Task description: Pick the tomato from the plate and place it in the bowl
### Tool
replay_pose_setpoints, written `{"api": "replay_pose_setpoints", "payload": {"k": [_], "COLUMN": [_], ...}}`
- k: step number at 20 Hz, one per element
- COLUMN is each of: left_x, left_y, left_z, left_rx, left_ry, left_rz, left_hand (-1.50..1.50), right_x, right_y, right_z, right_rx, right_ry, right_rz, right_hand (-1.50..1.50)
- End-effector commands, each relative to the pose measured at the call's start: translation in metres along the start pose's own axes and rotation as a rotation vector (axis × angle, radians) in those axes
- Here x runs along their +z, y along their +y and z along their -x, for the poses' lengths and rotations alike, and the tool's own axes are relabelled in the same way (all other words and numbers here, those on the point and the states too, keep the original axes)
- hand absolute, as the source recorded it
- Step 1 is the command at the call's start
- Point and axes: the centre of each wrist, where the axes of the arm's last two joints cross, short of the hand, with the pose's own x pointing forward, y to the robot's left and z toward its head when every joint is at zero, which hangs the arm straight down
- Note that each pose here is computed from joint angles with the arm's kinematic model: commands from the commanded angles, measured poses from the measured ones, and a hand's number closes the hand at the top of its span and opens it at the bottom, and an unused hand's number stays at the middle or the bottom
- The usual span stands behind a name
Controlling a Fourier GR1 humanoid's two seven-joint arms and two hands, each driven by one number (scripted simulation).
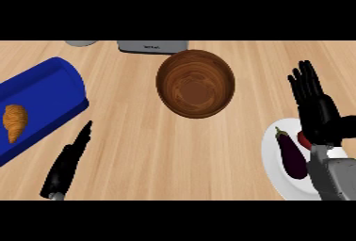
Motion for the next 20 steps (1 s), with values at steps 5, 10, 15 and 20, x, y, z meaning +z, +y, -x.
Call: {"api": "replay_pose_setpoints", "payload": {"k": [5,10,15,20], "left_x": [-0.011,-0.022,-0.028,-0.032], "left_y": [0.03,0.03,0.061,0.069], "left_z": [-0.056,-0.072,-0.102,-0.085], "left_rx": [0.142,0.207,0.219,0.204], "left_ry": [-0.22,-0.241,-0.247,-0.234], "left_rz": [-0.001,0.086,0.127,0.122], "left_hand": [0.0,0.0,0.0,0.0], "right_x": [0.027,0.058,0.053,0.064], "right_y": [-0.072,-0.079,0.001,-0.007], "right_z": [0.027,0.07,0.089,0.092], "right_rx": [0.106,0.505,0.629,0.746], "right_ry": [0.022,0.024,-0.156,-0.027], "right_rz": [0.689,0.946,0.944,0.983], "right_hand": [1.5,-1.5,-1.5,-1.5]}}
